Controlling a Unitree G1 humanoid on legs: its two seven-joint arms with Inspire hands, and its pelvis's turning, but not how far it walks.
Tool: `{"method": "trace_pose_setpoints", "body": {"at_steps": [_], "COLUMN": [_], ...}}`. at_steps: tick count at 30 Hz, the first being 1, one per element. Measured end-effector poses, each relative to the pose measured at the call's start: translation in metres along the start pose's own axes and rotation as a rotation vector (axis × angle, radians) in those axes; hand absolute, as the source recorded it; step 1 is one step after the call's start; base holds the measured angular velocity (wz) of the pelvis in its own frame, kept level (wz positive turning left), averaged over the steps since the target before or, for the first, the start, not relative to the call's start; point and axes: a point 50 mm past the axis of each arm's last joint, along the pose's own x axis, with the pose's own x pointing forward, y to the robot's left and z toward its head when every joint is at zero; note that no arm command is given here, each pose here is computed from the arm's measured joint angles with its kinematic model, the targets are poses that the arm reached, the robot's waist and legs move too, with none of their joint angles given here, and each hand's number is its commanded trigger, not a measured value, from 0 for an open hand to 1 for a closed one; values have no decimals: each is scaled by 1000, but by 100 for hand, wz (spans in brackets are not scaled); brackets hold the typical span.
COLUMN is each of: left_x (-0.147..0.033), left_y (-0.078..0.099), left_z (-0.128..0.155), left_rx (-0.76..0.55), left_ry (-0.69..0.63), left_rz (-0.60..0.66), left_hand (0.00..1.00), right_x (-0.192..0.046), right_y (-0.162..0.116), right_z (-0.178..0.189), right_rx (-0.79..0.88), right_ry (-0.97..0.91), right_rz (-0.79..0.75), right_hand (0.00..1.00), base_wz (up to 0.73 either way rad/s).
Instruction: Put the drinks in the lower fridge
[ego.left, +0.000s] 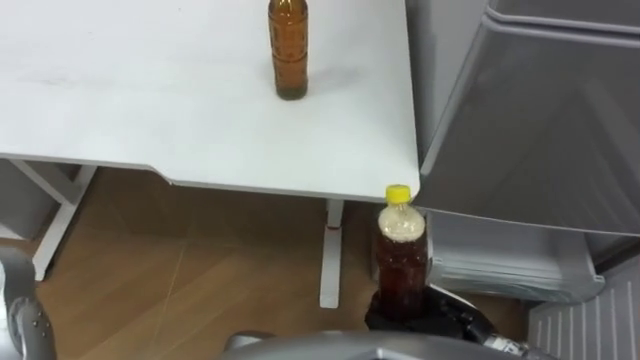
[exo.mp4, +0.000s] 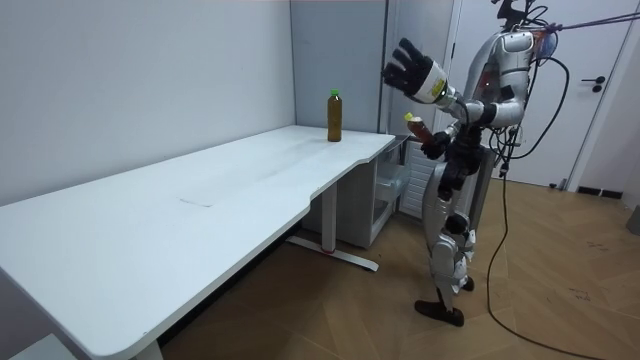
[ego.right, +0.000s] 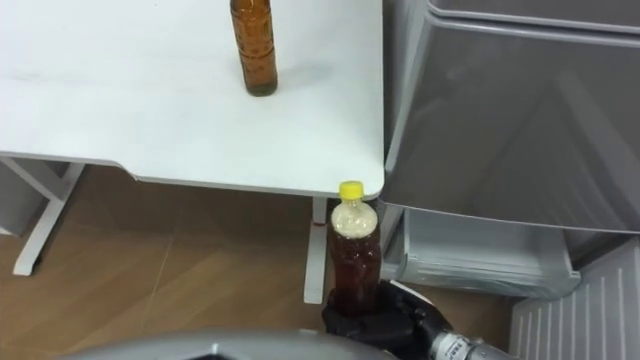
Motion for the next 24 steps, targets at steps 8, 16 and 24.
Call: {"method": "trace_pose_setpoints", "body": {"at_steps": [8, 16, 24], "left_x": [-44, -99, -153], "left_y": [41, 63, 96], "left_z": [-86, -141, -173], "left_rx": [132, 321, 498], "left_ry": [474, 803, 1128], "left_rz": [70, 1, -125], "left_hand": [0, 0, 0], "right_x": [1, 6, 12], "right_y": [-1, -3, -11], "right_z": [3, 6, 19], "right_rx": [1, 41, 115], "right_ry": [-18, -38, -105], "right_rz": [-34, -66, -140], "right_hand": [100, 100, 100], "base_wz": [1, -2, -4]}}
